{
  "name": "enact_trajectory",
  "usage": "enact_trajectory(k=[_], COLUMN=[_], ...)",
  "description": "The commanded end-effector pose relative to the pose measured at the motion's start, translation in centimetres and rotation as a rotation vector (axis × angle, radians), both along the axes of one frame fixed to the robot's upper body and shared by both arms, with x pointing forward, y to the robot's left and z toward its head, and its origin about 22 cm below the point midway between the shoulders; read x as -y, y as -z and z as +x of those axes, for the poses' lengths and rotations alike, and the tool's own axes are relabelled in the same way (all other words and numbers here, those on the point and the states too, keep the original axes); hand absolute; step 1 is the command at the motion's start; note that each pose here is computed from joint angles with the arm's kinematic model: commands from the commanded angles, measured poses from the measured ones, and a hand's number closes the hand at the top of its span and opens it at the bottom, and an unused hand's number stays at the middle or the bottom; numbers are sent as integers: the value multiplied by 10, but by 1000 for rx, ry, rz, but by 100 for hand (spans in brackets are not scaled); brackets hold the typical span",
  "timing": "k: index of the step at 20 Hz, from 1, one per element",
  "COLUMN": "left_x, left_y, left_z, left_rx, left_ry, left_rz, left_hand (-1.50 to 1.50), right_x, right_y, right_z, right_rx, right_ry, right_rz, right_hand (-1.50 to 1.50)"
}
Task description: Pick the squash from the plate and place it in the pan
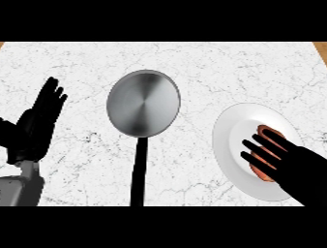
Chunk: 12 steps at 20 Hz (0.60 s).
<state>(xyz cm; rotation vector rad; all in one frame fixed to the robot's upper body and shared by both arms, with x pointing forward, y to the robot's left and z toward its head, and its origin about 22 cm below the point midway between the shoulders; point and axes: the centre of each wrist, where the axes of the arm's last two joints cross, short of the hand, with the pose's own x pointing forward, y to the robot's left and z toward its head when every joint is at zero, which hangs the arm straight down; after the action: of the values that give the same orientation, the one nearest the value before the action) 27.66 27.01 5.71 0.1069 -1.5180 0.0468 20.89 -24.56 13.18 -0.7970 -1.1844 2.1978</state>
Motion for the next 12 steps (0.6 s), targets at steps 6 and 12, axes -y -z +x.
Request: enact_trajectory(k=[6,12], left_x=[4,-13], left_y=[-1,-10], left_z=[11,12], left_rx=[-2,1], left_ry=[0,9], left_rz=[4,3], left_hand=[0,0], right_x=[-5,-1], right_y=[42,60], right_z=[27,28], right_rx=[-28,-36], right_ry=[23,26], right_rz=[-4,-56], right_hand=[-150,-150])
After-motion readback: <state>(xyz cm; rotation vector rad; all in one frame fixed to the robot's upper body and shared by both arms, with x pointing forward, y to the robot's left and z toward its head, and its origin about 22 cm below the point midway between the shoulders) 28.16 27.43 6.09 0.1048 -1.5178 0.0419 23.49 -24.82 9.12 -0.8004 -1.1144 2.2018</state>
